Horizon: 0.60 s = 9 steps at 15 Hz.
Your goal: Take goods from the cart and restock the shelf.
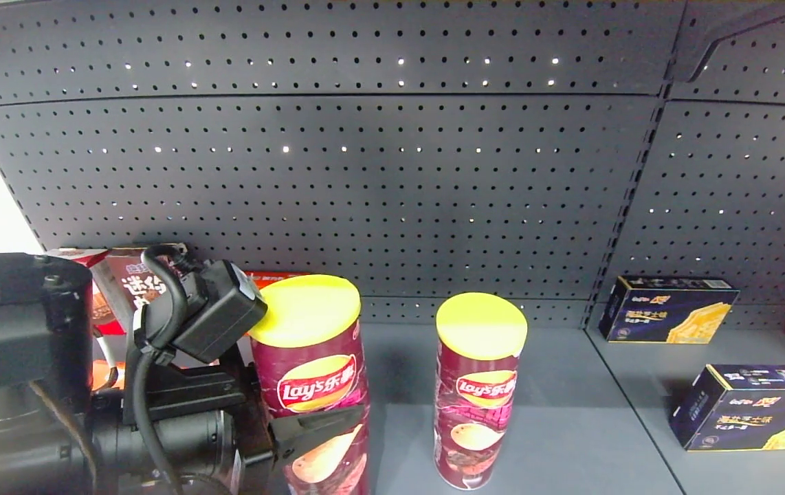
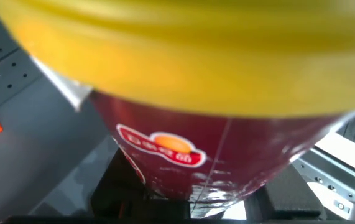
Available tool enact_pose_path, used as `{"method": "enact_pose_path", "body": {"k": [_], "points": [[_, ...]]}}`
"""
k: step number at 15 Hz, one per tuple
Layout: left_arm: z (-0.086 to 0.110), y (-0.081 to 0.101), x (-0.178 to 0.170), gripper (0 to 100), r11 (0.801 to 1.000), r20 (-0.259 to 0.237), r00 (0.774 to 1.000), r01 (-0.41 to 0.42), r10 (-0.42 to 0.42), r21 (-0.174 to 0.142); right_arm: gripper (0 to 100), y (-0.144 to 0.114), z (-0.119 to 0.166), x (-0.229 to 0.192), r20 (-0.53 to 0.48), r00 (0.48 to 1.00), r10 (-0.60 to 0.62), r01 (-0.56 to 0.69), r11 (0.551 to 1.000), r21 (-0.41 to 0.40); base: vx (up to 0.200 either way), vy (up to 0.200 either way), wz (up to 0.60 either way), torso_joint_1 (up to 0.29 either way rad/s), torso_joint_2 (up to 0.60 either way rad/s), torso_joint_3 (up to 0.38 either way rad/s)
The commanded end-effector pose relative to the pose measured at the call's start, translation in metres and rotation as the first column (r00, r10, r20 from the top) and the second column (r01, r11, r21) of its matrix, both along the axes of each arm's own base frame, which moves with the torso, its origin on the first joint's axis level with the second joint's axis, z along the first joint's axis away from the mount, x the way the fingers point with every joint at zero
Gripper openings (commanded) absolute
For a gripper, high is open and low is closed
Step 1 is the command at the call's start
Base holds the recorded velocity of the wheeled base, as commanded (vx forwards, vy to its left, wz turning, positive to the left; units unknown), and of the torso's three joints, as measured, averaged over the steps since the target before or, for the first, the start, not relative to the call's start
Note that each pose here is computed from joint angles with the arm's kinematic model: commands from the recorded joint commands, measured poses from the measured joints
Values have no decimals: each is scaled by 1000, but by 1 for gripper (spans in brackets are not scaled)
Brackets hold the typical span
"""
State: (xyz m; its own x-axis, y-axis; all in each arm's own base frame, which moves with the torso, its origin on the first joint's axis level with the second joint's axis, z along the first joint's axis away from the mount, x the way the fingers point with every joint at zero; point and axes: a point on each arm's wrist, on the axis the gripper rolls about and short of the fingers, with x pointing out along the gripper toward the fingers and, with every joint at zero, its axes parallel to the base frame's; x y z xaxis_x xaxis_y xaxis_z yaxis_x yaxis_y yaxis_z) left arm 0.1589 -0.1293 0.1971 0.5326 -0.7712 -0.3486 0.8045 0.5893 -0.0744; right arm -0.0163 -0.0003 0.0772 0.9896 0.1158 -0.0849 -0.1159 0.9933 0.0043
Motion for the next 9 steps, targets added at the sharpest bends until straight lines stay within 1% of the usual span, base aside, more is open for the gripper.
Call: {"method": "enact_pose_path", "body": {"k": [1, 2, 3, 5, 6, 7, 8, 9], "points": [[1, 3, -2, 0, 1000, 4, 1000, -6, 6, -4, 100, -1, 0, 0, -3, 999, -46, 46, 999, -6, 0, 0, 0, 0, 0, 0], [1, 3, -3, 0, 1000, 4, 1000, -8, 8, -4, 100, -1, 0, 0, -3, 999, -41, 41, 999, -5, 0, 0, 0, 0, 0, 0], [0, 4, -3, 0, 1000, 3, 1000, -11, 11, -3, 100, -1, 0, 0, -2, 998, -70, 70, 998, -7, 0, 0, 0, 0, 0, 0], [0, 4, -3, 0, 1000, 4, 1000, -12, 12, -2, 100, 2, 0, 2, -27, 977, -212, 212, 977, -11, 0, 0, 0, 0, 0, 0], [0, 4, -3, 0, 1000, 3, 1000, -12, 12, -3, 100, 2, 0, 2, -20, 975, -220, 220, 976, -10, 0, 0, 0, 0, 0, 0], [2, 4, -2, 0, 1000, 8, 1000, -12, 12, -7, 100, 2, 0, 1, -4, 983, -185, 185, 983, -9, 0, 0, 0, 0, 0, 0], [2, 4, -2, 0, 1000, 8, 1000, -12, 12, -7, 100, 2, 0, 1, -4, 983, -185, 185, 983, -9, 0, 0, 0, 0, 0, 0], [6, 1, 0, 0, 1000, 13, 1000, -1, 1, -15, 100, 3, 0, 1, -4, 991, -131, 131, 991, 2, 0, 0, 0, 0, 0, 0]]}}
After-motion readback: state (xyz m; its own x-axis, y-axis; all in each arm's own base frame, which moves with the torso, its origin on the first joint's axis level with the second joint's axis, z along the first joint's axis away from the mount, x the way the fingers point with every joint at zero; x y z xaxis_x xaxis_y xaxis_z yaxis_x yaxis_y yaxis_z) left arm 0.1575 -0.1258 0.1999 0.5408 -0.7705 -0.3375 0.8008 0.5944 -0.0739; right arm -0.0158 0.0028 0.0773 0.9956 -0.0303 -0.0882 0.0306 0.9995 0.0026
